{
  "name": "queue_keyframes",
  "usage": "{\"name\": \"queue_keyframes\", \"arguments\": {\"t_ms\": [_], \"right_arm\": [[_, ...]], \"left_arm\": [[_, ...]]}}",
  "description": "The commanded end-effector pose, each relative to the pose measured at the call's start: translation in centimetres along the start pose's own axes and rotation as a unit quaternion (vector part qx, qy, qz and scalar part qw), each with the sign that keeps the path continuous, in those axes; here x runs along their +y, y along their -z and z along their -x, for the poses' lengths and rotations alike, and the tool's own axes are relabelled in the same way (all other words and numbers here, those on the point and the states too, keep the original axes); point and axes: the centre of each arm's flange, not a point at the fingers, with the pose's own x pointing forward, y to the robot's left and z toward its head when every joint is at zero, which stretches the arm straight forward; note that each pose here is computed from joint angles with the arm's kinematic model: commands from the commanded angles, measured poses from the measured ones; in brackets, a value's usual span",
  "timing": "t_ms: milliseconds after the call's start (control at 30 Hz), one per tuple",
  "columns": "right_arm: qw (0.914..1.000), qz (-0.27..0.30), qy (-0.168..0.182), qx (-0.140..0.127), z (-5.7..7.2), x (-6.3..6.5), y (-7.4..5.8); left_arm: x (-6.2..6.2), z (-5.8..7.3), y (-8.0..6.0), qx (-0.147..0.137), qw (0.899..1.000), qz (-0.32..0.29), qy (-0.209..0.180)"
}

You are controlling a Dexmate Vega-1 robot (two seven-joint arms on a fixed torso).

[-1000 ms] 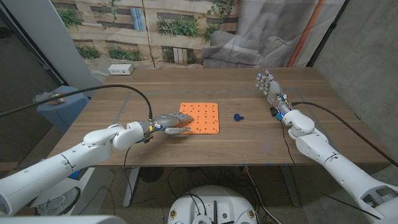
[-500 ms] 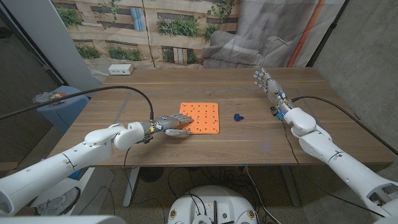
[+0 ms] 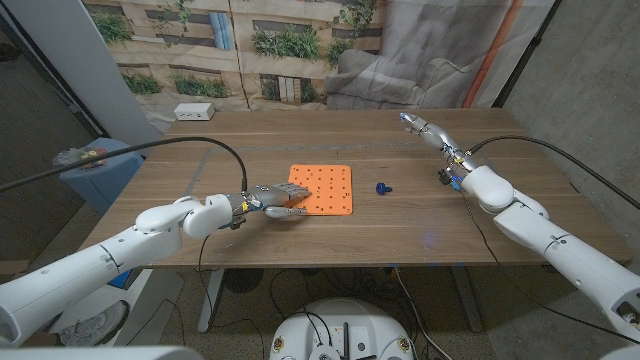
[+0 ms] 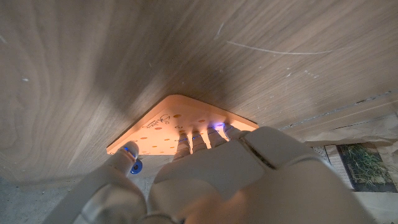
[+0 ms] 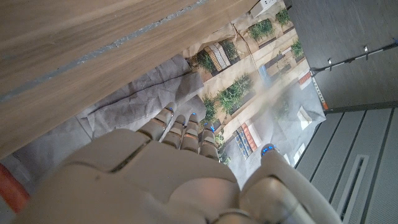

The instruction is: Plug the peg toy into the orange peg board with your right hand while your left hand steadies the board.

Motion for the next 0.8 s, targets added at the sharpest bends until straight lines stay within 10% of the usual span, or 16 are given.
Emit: {"name": "queue_keyframes", "arguments": {"t_ms": [33,800], "right_arm": [[0.9939,0.1,-0.043,-0.018,0.6,-0.7,0.2],[0.9619,0.223,-0.156,0.026,1.5,-2.1,-1.4]], "left_arm": [[0.3,0.3,0.2,0.008,1.0,-0.007,0.014],[1.0,0.4,0.4,0.003,1.0,0.004,0.013]]}}
